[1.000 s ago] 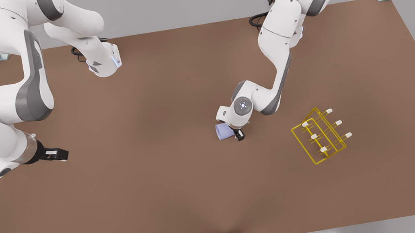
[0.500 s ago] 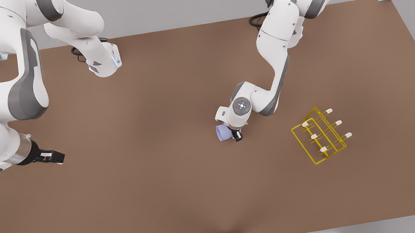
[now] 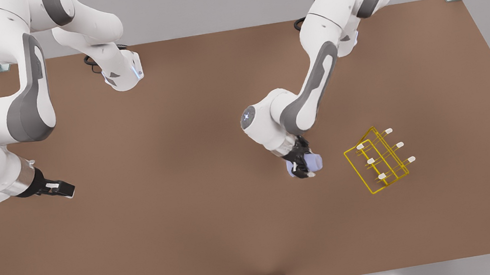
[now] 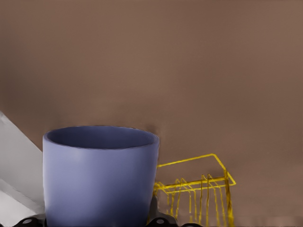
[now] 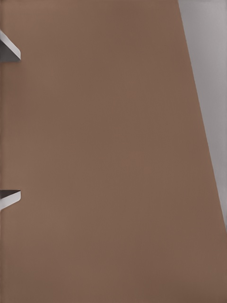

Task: Place the cup on the cup holder

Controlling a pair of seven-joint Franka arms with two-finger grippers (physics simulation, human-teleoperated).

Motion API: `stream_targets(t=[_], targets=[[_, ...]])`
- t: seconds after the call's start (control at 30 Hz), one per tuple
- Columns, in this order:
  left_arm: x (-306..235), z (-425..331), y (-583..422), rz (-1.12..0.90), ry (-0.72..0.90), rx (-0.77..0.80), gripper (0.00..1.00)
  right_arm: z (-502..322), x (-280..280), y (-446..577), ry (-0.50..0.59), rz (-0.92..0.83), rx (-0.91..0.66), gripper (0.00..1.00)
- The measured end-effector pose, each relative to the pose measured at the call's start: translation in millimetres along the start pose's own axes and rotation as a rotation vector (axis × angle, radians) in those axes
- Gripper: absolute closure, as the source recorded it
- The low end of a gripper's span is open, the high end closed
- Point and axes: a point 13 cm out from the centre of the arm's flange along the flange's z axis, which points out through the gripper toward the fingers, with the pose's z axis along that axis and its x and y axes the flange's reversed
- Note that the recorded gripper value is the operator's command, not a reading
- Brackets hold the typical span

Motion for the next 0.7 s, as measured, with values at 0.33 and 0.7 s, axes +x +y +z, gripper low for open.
stream_targets(t=[0.33,0.7], targets=[[165.8,13.0,-67.5,0.370,1.003,0.007,0.25,-0.1,-1.6,-3.5,-0.003,0.010,0.000,0.00],[146.9,51.4,-140.6,0.337,0.899,0.209,0.25,-0.3,-0.8,0.0,-0.003,0.009,-0.001,0.00]])
